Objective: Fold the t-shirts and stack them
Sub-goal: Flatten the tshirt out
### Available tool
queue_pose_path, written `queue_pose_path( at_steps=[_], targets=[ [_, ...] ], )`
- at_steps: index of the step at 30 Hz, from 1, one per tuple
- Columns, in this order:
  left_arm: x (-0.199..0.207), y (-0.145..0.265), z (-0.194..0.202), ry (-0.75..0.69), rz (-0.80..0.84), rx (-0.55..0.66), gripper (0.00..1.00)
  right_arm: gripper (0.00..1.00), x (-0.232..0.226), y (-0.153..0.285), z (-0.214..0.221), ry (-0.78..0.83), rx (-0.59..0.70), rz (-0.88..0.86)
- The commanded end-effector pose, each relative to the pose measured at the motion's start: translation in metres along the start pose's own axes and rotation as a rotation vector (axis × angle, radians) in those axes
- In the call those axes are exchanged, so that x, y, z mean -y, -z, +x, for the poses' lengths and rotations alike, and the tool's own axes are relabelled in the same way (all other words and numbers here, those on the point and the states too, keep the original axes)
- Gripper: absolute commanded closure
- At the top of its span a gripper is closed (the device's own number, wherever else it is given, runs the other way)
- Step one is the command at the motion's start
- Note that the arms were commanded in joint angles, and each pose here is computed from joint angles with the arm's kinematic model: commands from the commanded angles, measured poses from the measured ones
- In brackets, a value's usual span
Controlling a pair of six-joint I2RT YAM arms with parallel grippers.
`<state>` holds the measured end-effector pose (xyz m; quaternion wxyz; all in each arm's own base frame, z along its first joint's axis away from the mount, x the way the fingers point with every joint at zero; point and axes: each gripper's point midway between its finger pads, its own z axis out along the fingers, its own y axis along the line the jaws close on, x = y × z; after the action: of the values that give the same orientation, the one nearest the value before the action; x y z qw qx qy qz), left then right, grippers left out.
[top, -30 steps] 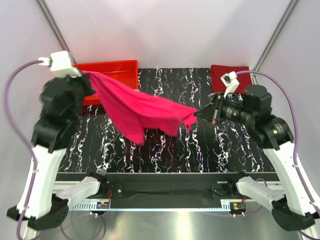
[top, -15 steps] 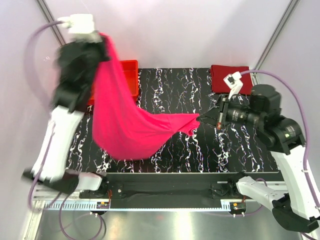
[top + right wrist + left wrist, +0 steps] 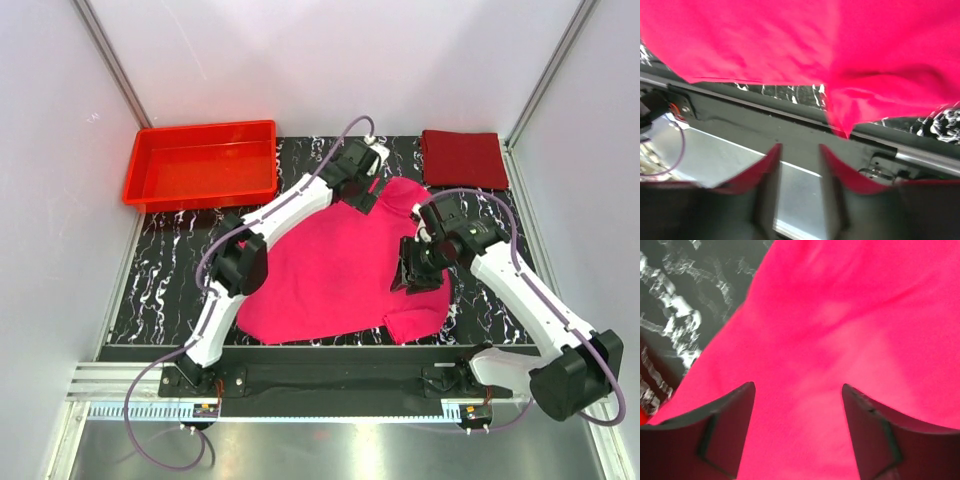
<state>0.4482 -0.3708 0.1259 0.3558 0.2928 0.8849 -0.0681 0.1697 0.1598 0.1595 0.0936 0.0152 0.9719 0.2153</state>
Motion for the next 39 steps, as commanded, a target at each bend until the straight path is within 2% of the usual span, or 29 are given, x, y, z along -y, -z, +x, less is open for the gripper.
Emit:
queue_pose_path(
  at_steps=[1, 2, 3, 4, 5, 7, 8, 9, 10, 12, 13, 15, 16, 20, 22, 27, 28, 29, 32, 37, 39],
  targets=[
    [-0.067, 0.108, -0.067, 0.097, -0.171, 0.214, 0.15, 0.48, -0.017, 0.008, -0.024, 0.084, 0.071, -0.050],
    [-0.073, 0.129, -0.070, 0.110, -0.184, 0.238, 0.13, 0.39, -0.016, 0.007, -0.030, 0.094, 0.093, -0.042],
    [-0.074, 0.130, -0.054, 0.109, -0.186, 0.194, 0.12, 0.33, -0.011, 0.003, -0.035, 0.086, 0.101, -0.019],
    [-0.074, 0.138, -0.049, 0.126, -0.180, 0.188, 0.12, 0.31, -0.009, 0.001, -0.040, 0.083, 0.108, -0.006],
    [-0.072, 0.158, -0.048, 0.138, -0.159, 0.203, 0.12, 0.31, -0.005, -0.006, -0.046, 0.072, 0.103, 0.010],
    [-0.067, 0.160, -0.016, 0.155, -0.135, 0.137, 0.14, 0.32, 0.009, -0.010, -0.059, 0.007, 0.105, 0.045],
    [-0.066, 0.182, -0.014, 0.170, -0.116, 0.167, 0.18, 0.35, 0.014, -0.018, -0.065, -0.032, 0.091, 0.054],
    [-0.064, 0.187, -0.005, 0.181, -0.103, 0.157, 0.20, 0.39, 0.020, -0.023, -0.068, -0.063, 0.081, 0.052],
    [-0.059, 0.179, 0.025, 0.186, -0.093, 0.089, 0.21, 0.44, 0.029, -0.024, -0.076, -0.116, 0.086, 0.045],
    [-0.057, 0.195, 0.049, 0.218, -0.077, 0.072, 0.24, 0.46, 0.041, -0.035, -0.084, -0.172, 0.076, 0.045],
    [-0.054, 0.186, 0.082, 0.222, -0.081, -0.001, 0.25, 0.45, 0.051, -0.036, -0.089, -0.211, 0.078, 0.042],
    [-0.046, 0.190, 0.109, 0.263, -0.046, -0.040, 0.27, 0.43, 0.061, -0.045, -0.093, -0.222, 0.065, 0.057],
    [-0.041, 0.182, 0.142, 0.274, -0.038, -0.115, 0.27, 0.41, 0.065, -0.048, -0.094, -0.196, 0.057, 0.066],
    [-0.029, 0.173, 0.191, 0.368, -0.017, -0.187, 0.32, 0.36, 0.073, -0.068, -0.088, -0.184, -0.025, 0.073],
    [-0.017, 0.164, 0.201, 0.401, 0.038, -0.207, 0.35, 0.35, 0.075, -0.077, -0.084, -0.190, -0.053, 0.065],
    [-0.019, 0.127, 0.227, 0.440, -0.032, -0.333, 0.39, 0.33, 0.088, -0.092, -0.082, -0.204, -0.069, 0.112],
    [-0.022, 0.125, 0.228, 0.438, -0.057, -0.341, 0.36, 0.32, 0.093, -0.090, -0.084, -0.207, -0.050, 0.140],
    [-0.028, 0.126, 0.229, 0.430, -0.100, -0.341, 0.27, 0.32, 0.094, -0.089, -0.083, -0.206, -0.039, 0.148],
    [-0.031, 0.128, 0.228, 0.447, -0.110, -0.295, 0.18, 0.31, 0.097, -0.088, -0.082, -0.205, -0.027, 0.160],
    [-0.016, 0.109, 0.255, 0.483, -0.068, -0.379, 0.19, 0.31, 0.101, -0.088, -0.079, -0.207, -0.025, 0.184],
    [-0.008, 0.099, 0.252, 0.518, -0.024, -0.348, 0.20, 0.31, 0.103, -0.086, -0.080, -0.207, -0.014, 0.190]
  ],
)
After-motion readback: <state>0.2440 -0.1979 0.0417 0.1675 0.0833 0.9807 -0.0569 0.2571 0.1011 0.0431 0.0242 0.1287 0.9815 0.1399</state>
